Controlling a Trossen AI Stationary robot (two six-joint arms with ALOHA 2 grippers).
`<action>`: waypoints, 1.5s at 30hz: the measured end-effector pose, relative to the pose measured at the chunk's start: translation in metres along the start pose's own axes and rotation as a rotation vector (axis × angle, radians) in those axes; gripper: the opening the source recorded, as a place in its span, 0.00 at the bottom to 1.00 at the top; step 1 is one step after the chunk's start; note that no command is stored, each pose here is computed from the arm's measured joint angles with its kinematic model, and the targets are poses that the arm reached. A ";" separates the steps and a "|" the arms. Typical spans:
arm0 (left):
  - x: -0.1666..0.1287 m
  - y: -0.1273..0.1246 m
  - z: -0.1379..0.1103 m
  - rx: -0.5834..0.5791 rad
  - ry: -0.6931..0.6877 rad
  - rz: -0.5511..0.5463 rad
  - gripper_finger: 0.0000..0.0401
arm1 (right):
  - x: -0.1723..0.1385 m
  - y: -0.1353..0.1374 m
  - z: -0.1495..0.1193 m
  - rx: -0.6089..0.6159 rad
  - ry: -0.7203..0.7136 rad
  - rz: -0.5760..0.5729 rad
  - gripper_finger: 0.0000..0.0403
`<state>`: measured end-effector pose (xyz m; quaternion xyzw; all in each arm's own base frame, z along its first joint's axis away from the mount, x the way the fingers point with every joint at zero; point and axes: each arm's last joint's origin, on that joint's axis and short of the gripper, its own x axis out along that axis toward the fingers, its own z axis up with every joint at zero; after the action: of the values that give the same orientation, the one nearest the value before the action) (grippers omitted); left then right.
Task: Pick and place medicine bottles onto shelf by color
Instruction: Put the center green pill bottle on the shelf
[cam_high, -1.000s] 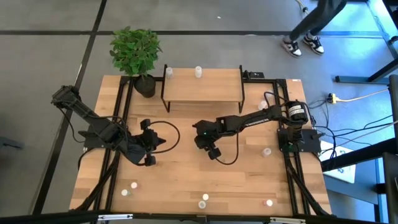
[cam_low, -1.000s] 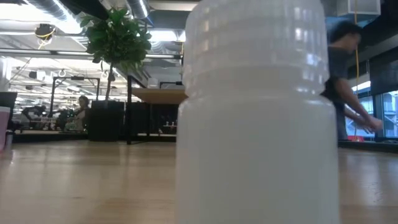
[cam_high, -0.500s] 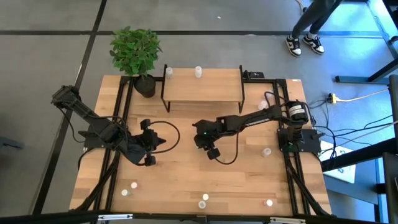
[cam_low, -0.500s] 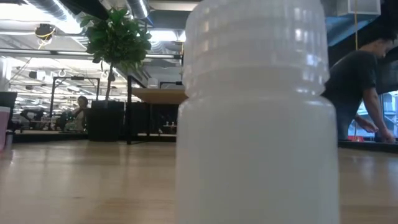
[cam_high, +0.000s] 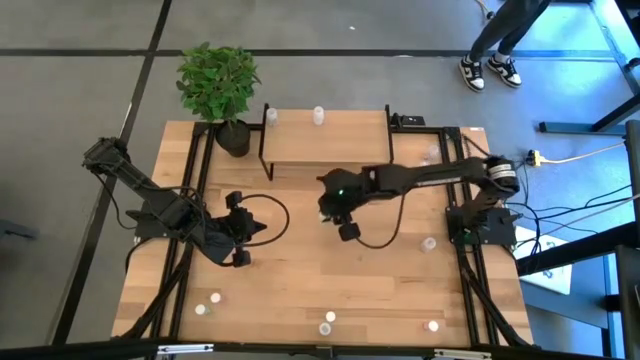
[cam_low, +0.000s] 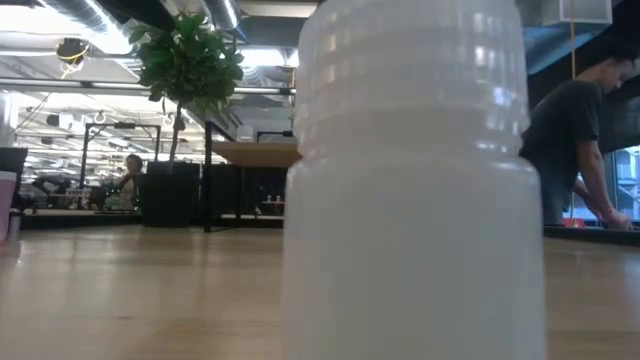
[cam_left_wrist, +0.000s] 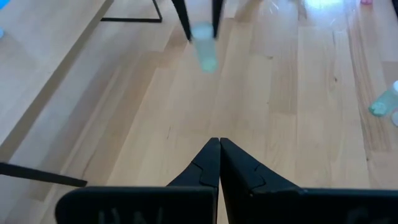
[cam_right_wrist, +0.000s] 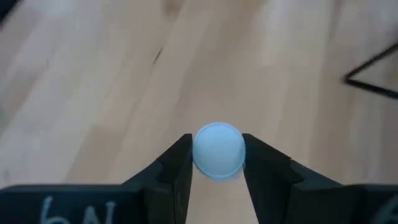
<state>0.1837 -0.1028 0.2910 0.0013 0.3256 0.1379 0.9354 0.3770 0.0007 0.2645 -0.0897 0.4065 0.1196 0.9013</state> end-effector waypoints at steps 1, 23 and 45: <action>0.000 0.000 0.000 -0.001 -0.001 0.000 0.00 | -0.009 -0.003 0.003 0.017 -0.019 -0.013 0.32; 0.000 0.000 0.000 -0.005 -0.005 -0.002 0.00 | -0.136 -0.099 -0.003 0.341 -0.035 -0.623 0.32; 0.000 0.002 0.002 -0.009 -0.047 0.063 0.00 | -0.125 -0.162 -0.042 0.466 0.018 -0.602 0.32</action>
<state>0.1843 -0.1012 0.2926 0.0103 0.3027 0.1685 0.9380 0.3139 -0.1825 0.3414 0.0012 0.3861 -0.2467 0.8889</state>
